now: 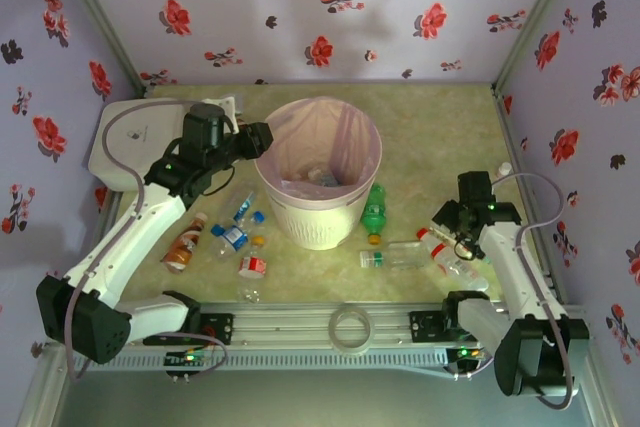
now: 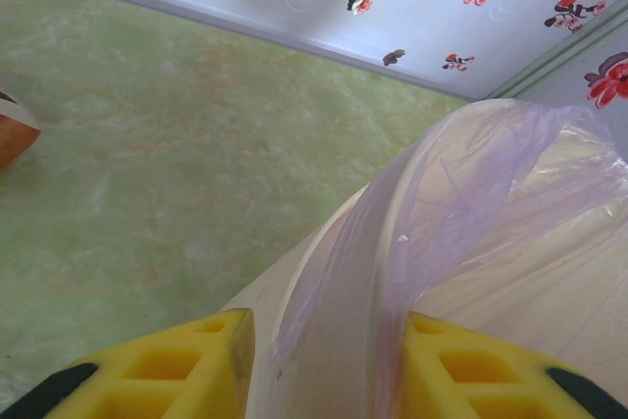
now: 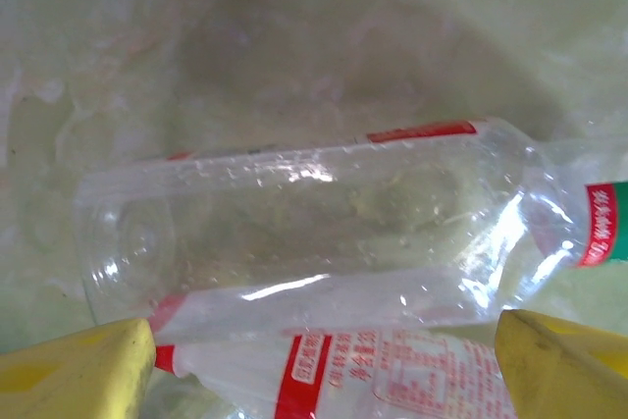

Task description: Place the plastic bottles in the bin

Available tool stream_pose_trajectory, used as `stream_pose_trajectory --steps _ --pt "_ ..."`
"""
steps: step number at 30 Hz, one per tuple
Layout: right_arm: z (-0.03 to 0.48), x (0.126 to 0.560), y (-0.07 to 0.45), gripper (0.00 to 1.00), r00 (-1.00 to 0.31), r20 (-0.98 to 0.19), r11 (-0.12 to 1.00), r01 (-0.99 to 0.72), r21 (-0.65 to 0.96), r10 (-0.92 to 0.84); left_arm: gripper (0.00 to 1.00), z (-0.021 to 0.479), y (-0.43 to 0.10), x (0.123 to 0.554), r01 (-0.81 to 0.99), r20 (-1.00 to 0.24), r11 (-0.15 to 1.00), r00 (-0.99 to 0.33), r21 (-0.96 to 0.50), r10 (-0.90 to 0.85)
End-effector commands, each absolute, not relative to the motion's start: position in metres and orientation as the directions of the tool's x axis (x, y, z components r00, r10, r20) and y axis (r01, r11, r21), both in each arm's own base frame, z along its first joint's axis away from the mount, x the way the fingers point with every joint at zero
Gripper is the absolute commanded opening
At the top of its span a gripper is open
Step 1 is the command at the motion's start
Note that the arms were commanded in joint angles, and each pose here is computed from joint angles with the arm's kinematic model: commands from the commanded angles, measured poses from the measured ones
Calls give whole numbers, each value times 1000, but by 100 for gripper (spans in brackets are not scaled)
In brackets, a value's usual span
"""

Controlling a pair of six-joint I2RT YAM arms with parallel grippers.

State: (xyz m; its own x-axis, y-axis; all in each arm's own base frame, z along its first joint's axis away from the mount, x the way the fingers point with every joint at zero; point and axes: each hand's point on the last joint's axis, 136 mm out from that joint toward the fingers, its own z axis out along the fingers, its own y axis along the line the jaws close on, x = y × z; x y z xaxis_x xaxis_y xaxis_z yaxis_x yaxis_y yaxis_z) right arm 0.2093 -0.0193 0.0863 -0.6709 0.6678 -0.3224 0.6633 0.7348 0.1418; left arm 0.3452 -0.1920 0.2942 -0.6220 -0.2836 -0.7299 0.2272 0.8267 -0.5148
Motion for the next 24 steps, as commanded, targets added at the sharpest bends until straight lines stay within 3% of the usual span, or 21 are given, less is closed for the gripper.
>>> stream_pose_trajectory --steps 1,15,24 --pt "85 226 -19 90 -653 -354 735 651 191 670 40 266 -184 344 190 -705 861 -667 -473 -240" --pt "69 284 -7 90 -634 -317 709 619 338 705 40 271 -184 343 191 -703 855 -667 -482 -247" --pt "75 338 25 89 -696 -273 725 510 463 664 40 266 -188 348 186 -694 852 -675 -489 -251"
